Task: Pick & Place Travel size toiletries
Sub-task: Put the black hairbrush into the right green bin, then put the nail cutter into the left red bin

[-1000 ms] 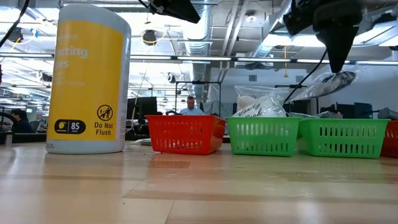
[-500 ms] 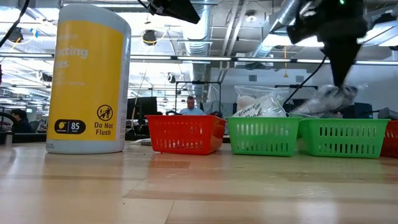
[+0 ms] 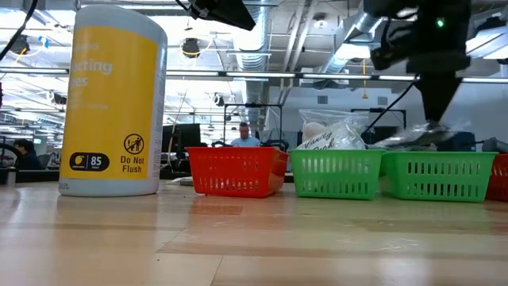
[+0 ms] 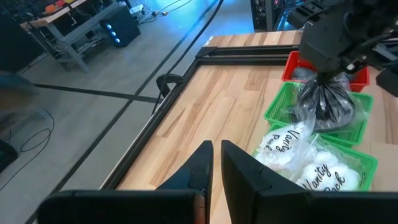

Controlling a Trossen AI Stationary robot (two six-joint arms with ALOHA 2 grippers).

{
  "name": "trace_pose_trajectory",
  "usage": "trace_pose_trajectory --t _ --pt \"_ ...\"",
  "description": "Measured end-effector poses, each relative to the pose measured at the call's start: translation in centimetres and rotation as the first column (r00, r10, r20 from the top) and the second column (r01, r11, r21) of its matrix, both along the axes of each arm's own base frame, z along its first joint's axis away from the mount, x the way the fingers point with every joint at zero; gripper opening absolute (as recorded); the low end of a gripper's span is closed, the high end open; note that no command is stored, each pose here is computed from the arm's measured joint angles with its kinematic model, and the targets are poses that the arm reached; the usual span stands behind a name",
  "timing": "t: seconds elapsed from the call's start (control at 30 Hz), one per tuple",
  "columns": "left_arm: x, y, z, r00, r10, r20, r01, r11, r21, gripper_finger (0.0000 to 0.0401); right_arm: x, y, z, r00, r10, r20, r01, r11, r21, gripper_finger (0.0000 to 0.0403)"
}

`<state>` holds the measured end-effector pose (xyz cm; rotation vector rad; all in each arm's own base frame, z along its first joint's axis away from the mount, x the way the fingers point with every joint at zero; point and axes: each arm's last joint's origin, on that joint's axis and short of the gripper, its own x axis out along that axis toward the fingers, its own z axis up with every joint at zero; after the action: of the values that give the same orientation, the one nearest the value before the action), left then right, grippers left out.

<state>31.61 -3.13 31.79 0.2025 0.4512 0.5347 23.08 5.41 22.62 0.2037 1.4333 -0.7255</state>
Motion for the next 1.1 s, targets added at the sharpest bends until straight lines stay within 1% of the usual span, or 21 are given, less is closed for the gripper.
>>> trace_pose_trajectory --t 0.1,0.2,0.5,0.57,0.67,0.77,0.87,0.97,1.1 --pt "0.0 0.0 0.0 1.0 0.0 0.0 0.0 1.0 0.0 0.0025 -0.6 -0.2 -1.0 0.999 -0.021 -0.032 0.02 1.0 -0.012 0.0005" --pt "0.0 0.1 0.0 1.0 0.001 0.0 -0.001 1.0 0.0 0.0025 -0.8 -0.3 -1.5 0.999 -0.028 -0.046 0.028 0.999 -0.017 0.0018" --pt "0.0 0.1 0.0 1.0 0.003 0.003 -0.003 1.0 -0.001 0.0025 -0.6 -0.2 -1.6 1.0 -0.017 -0.024 0.017 1.0 -0.009 0.0104" --pt "0.0 0.1 0.0 1.0 0.003 0.004 -0.003 1.0 -0.001 0.0025 -0.7 -0.3 -1.5 0.999 -0.02 -0.034 0.02 1.0 -0.013 0.012" --pt "0.0 0.1 0.0 1.0 0.003 0.004 -0.003 1.0 -0.001 0.0025 -1.1 -0.8 -1.4 0.996 -0.059 -0.071 0.056 0.997 -0.045 0.0136" --pt "0.0 0.1 0.0 1.0 0.003 0.004 -0.003 1.0 -0.001 0.0025 -1.6 -1.2 -1.2 0.99 -0.099 -0.1 0.087 0.989 -0.12 0.0143" --pt "0.0 0.1 0.1 1.0 0.0 0.001 0.0 1.0 0.004 0.0025 -1.8 -1.1 -1.1 0.989 -0.119 -0.084 0.103 0.979 -0.176 0.0146" --pt "-0.6 0.4 0.9 1.0 -0.008 0.007 0.008 0.999 0.034 0.0025 -1.8 -0.7 -1.1 0.992 -0.115 -0.058 0.101 0.975 -0.198 0.0144" --pt "-2.5 1.2 2.8 0.999 0.012 0.05 -0.014 0.999 0.034 0.0025 -1.8 0.1 -1.1 0.995 -0.1 -0.009 0.096 0.973 -0.209 0.0136"
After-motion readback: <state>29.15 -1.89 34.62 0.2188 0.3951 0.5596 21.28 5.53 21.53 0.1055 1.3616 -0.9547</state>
